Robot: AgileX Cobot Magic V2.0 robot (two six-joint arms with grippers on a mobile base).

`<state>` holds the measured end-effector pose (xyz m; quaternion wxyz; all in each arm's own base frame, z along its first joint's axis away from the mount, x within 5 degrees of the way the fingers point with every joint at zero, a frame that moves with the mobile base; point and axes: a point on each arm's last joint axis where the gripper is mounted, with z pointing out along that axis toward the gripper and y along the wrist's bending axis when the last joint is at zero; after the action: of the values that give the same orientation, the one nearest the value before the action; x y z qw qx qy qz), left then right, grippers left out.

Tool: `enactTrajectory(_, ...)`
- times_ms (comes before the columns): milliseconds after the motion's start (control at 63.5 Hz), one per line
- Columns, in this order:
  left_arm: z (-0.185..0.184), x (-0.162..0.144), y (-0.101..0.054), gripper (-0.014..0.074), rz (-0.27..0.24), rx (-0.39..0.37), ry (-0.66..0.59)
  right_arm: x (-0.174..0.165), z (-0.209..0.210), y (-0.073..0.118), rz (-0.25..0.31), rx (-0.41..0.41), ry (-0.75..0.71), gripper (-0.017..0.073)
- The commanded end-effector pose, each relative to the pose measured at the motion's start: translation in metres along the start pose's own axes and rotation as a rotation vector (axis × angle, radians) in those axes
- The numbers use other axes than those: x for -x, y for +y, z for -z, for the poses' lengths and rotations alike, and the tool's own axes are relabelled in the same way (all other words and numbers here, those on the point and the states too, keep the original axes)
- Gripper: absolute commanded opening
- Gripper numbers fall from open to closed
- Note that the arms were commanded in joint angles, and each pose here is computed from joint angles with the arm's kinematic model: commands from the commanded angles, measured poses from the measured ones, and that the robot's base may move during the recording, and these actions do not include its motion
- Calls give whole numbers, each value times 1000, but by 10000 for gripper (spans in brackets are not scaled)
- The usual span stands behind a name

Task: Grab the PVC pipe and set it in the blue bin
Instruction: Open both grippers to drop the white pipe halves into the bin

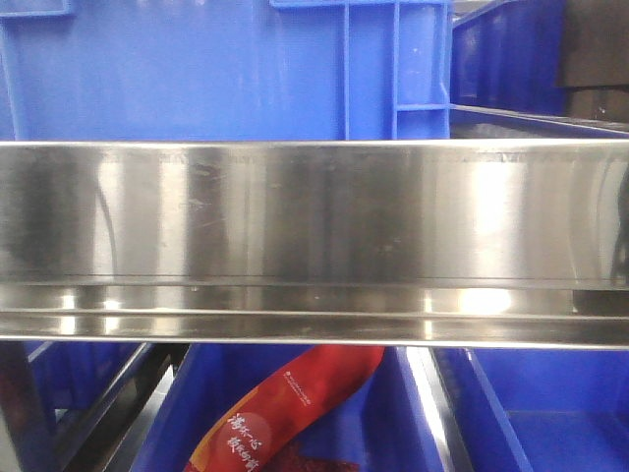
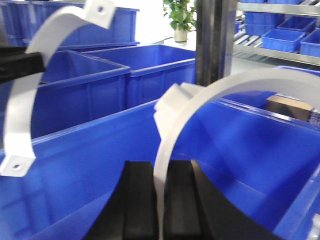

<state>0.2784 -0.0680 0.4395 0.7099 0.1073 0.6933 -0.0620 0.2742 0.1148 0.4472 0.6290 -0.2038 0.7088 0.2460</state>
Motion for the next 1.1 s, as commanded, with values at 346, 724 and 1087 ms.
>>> enactTrajectory(346, -29, -15, -2, -111, -27, 0, -35, -14, -27, -12, 17, -56, 21, -159)
enactTrajectory(724, -39, -9, -6, -109, -55, -12, -36, -16, -51, -6, 33, -18, 35, -68)
enactTrajectory(1087, -44, -16, -6, 184, -56, -15, -1, -19, -54, -9, 28, -27, 40, 205)
